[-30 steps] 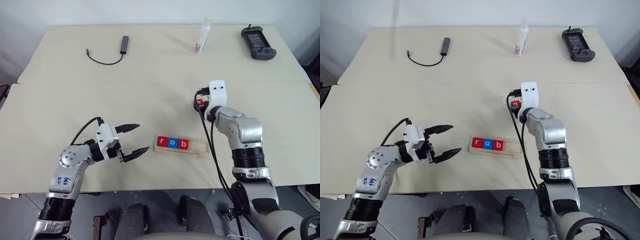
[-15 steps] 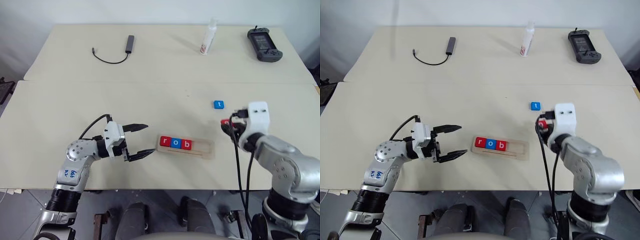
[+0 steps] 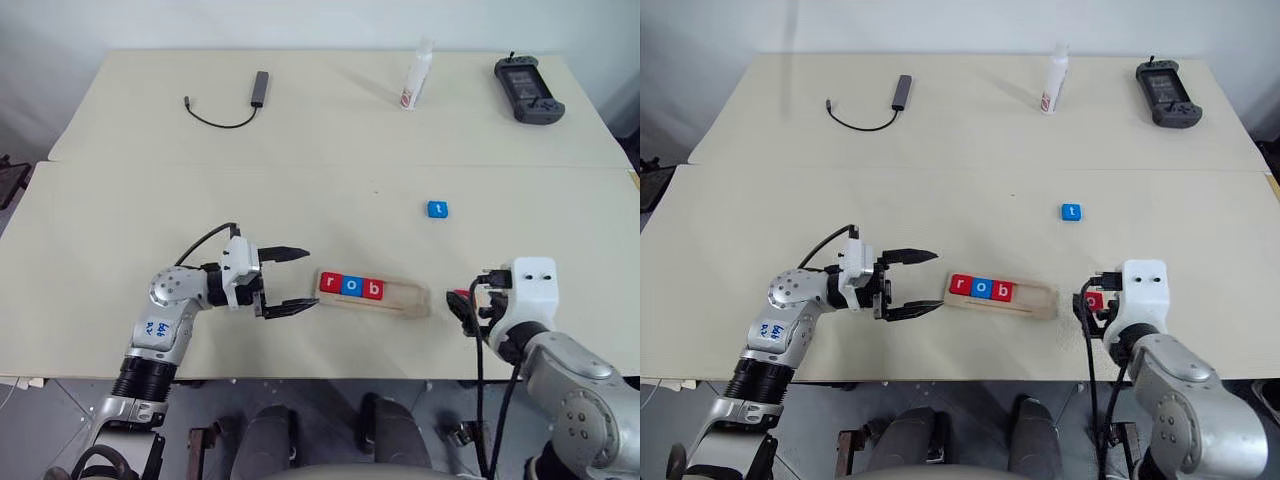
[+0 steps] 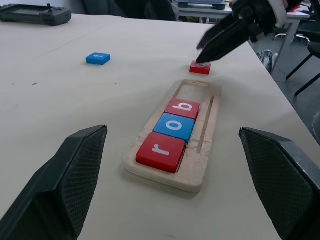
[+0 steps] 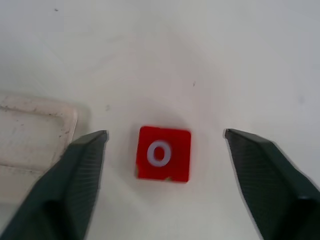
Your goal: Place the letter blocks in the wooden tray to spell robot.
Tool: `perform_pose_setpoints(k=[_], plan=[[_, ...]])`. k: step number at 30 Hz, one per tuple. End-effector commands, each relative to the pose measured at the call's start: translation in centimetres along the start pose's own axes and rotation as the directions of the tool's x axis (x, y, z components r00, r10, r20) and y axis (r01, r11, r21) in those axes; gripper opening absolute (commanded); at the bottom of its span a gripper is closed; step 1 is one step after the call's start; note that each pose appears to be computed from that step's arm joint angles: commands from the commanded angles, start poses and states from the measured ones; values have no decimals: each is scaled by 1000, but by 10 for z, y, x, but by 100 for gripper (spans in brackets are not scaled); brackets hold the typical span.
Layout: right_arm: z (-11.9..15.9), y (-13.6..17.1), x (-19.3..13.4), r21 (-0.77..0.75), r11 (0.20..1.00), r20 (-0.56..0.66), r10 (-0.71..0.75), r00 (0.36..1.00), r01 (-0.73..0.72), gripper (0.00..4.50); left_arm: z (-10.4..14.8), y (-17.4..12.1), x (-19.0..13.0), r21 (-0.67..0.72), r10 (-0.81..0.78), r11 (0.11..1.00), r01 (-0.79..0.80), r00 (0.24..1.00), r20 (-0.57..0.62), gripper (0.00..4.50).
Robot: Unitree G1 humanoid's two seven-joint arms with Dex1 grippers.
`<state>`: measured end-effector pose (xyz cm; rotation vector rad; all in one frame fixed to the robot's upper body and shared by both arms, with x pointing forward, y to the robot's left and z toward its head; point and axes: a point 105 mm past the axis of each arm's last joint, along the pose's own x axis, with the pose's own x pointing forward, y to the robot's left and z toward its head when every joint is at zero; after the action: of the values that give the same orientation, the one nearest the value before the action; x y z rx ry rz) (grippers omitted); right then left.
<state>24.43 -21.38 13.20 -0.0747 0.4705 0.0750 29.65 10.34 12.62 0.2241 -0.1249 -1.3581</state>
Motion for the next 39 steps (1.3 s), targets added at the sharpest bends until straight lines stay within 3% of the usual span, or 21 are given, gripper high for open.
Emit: perform_pose_setpoints(k=[1,4,6,9,18,23,28,32,39], plan=[[14,-10,-8,-172,972,-2,162,987,-160,440,8,0,0,38,-7,999,6,1000,14,450],[17,-15,-12,-391,862,-72,322,944,-324,440,8,-1,-1,40,-4,999,4,1000,14,450],[14,-20,-11,-566,717,-153,394,906,-407,440,8,-2,-2,38,-6,999,6,1000,12,450],[12,-33,-3,-610,600,-226,495,839,-518,440,10,-3,-4,41,3,999,-4,1000,14,450],[8,-40,31,-555,520,-316,590,743,-649,440,12,-12,-5,38,8,999,-9,1000,9,450],[-3,-36,32,-519,477,-391,606,693,-710,309,13,-12,-7,38,22,999,-22,1000,7,450],[13,-32,33,-564,463,-340,624,703,-684,144,13,-10,-7,44,31,999,-32,999,7,450],[36,-11,26,-642,397,-301,656,692,-655,145,13,-9,-6,48,37,998,-38,999,12,450],[45,35,18,-604,351,-332,705,626,-715,145,11,-11,-5,44,45,998,-46,999,16,450]])
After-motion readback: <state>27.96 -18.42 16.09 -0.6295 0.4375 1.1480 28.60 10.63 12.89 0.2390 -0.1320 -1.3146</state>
